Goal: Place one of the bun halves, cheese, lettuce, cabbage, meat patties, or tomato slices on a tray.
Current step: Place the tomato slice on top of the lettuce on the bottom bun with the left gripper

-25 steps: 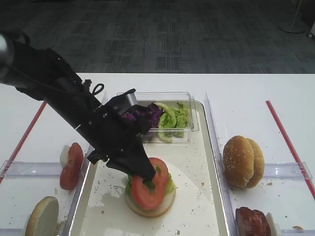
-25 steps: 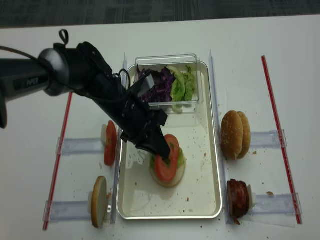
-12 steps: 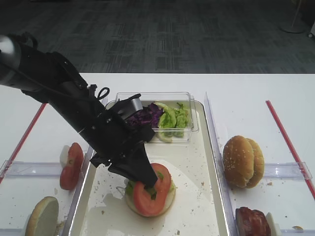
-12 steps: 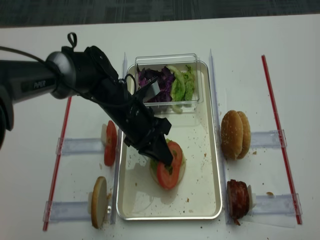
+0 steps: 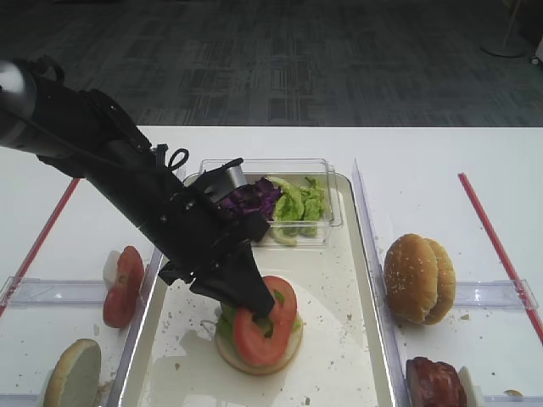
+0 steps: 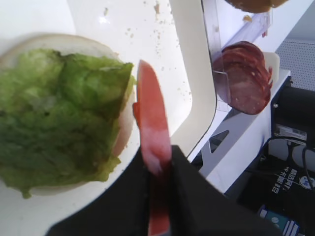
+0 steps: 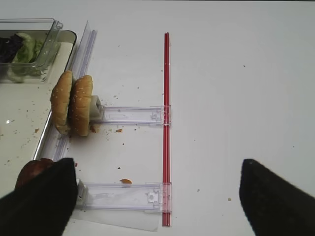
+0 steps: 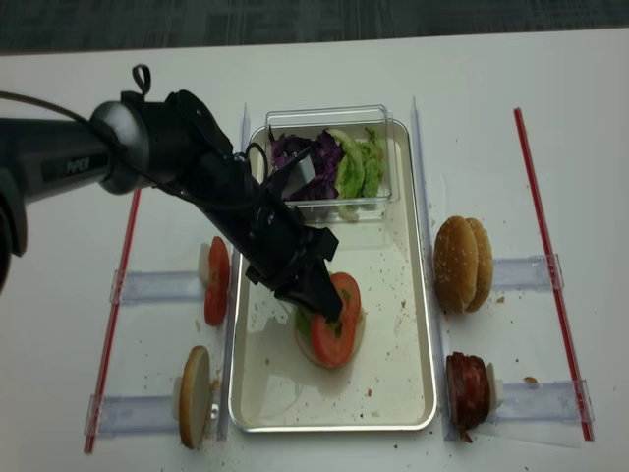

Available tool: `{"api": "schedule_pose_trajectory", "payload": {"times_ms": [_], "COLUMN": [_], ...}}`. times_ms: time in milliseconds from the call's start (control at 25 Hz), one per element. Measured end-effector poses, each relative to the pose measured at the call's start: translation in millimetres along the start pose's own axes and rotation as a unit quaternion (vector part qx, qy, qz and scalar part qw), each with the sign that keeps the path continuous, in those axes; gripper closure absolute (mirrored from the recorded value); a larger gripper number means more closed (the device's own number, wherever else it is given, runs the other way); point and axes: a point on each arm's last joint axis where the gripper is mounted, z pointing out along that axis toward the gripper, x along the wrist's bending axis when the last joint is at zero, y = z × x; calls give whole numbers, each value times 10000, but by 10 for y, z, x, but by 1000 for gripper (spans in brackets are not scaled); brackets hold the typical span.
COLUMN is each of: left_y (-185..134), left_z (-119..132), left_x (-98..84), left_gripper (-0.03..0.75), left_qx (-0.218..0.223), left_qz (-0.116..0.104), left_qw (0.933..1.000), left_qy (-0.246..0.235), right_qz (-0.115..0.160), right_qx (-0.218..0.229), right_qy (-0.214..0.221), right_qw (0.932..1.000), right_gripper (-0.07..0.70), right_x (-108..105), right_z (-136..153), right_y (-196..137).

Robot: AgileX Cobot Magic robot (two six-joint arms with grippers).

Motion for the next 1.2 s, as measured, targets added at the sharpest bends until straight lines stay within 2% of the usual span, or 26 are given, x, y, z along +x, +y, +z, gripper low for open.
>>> {"api": "schedule_pose_trajectory", "payload": {"times_ms": [400, 680, 1200], "left_y": [40, 58, 61], "left_z": [-1, 113, 116], "left_x": [26, 154, 158], "left_gripper": [681, 682, 682], "left_qx": [-217, -62, -70], "left_qz": [12, -180, -185], "left_qw": [9997, 9997, 9997], "left_qy": [146, 128, 128], "right_qz": [0, 0, 0], "right_qx": [0, 0, 0], "right_qy": [0, 0, 0], "right_qw": [10000, 10000, 10000], "right_gripper": [-46, -46, -46], "right_x": [0, 0, 0], "right_z": [0, 0, 0], "right_y": [0, 0, 0]}}
